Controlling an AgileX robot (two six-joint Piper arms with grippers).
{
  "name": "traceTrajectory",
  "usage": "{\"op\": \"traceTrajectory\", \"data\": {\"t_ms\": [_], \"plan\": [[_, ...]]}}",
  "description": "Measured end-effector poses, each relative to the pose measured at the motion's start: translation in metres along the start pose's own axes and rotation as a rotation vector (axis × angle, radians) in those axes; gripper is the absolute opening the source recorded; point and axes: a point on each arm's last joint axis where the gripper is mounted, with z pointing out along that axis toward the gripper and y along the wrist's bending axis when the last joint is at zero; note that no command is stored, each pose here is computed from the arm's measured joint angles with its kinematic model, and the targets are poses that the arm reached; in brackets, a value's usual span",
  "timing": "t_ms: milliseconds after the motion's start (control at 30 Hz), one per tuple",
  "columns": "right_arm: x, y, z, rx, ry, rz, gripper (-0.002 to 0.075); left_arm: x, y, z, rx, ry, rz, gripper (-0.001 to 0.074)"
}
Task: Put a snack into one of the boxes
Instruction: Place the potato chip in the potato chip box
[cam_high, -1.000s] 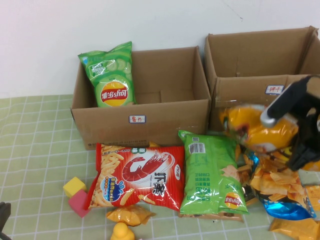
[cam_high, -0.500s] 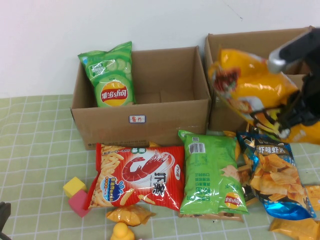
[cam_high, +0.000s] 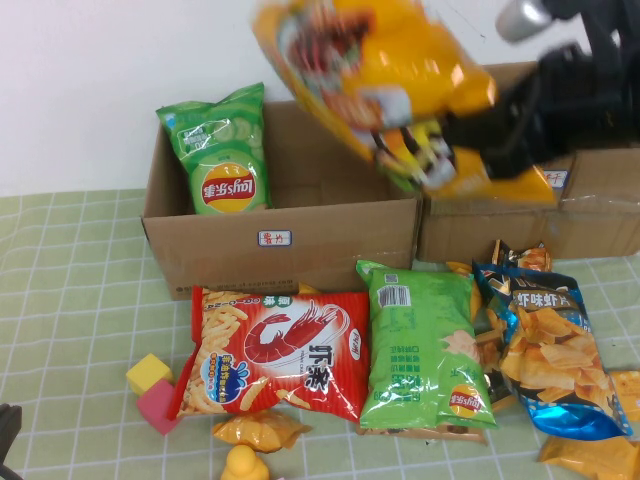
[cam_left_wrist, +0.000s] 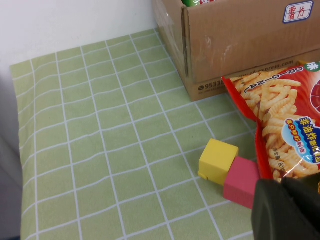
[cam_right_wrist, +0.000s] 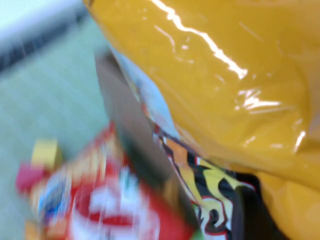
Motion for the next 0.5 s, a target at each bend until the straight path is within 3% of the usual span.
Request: {"op": "traceTrajectory", "data": {"t_ms": [133,367,500], "plan": [[-0.019,-0.004,0.016,0.02,-0.162,-0.062,0.0203,0.0,0.0,0.0,0.0,0.0,0.0,-0.0002],[-0.034,-0.013,0.083,0.129,-0.252,-0.201,0.0204,0.0,0.0,0.0,0.0,0.0,0.0,-0.0002],[-0.023,-0.027,0.127,0.168,-0.228,-0.15,0.0268,0.0,0.0,0.0,0.0,0.0,0.0,-0.0002]]}}
